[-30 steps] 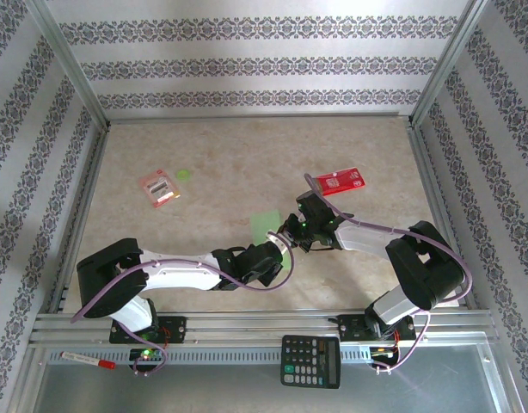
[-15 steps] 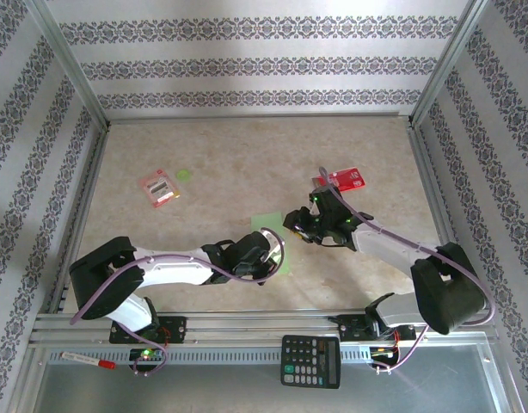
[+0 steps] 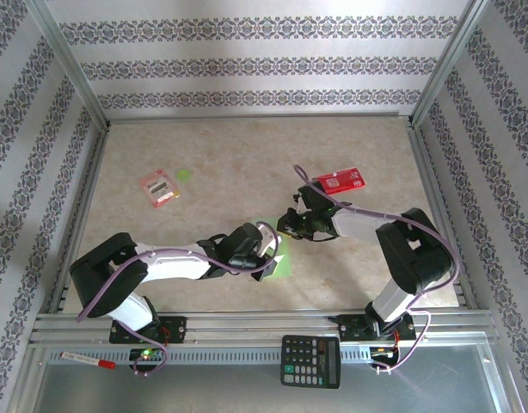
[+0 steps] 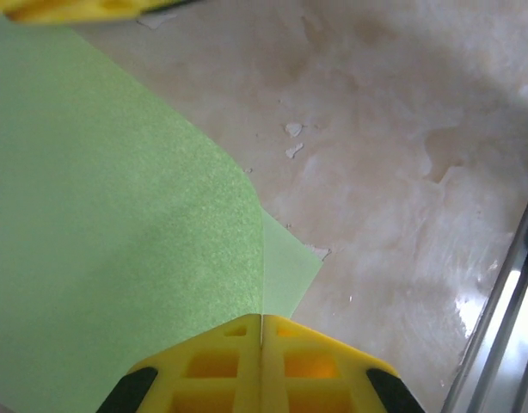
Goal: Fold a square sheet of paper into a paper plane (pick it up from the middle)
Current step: Fold the triangle at the bottom-center of the table.
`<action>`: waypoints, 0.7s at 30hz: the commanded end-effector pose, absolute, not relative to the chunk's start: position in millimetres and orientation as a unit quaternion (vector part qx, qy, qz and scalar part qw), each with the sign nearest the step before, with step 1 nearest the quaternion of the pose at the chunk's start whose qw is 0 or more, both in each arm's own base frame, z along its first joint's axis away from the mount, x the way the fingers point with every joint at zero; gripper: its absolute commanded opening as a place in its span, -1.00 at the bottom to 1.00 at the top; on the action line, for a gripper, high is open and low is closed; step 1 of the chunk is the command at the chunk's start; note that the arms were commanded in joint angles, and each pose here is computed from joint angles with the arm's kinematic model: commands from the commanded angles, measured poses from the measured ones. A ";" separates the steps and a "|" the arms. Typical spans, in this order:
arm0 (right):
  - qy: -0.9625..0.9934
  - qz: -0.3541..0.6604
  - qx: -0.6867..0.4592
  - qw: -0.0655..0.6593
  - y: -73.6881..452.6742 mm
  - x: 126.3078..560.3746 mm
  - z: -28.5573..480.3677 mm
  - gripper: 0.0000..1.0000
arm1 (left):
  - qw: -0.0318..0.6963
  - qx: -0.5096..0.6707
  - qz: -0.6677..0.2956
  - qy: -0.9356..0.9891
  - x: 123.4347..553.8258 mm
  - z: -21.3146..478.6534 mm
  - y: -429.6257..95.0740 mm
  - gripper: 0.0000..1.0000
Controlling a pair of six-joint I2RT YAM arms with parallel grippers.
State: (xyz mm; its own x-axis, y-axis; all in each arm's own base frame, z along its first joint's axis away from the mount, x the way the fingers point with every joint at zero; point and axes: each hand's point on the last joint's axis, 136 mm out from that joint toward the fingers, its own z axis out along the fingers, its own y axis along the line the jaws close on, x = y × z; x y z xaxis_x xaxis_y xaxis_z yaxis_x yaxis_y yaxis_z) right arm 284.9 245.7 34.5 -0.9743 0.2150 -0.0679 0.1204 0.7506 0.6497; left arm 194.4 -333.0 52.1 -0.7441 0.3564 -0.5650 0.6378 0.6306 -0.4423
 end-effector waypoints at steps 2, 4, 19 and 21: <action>0.939 0.331 0.063 0.065 247.0 282.5 22.2 -0.72 | 0.198 0.261 -0.366 0.871 199.5 51.2 -336.5 -1.00; 0.942 0.326 0.062 0.060 245.2 279.3 16.0 -0.74 | 0.189 0.254 -0.378 0.870 202.4 50.1 -336.5 -1.00; 0.950 0.302 0.066 0.050 234.0 267.4 -0.4 -0.80 | 0.168 0.211 -0.397 0.877 220.4 44.2 -317.3 -1.00; 0.950 0.301 0.067 0.049 233.5 266.9 -1.0 -0.80 | 0.168 0.207 -0.395 0.879 222.5 43.4 -315.1 -1.00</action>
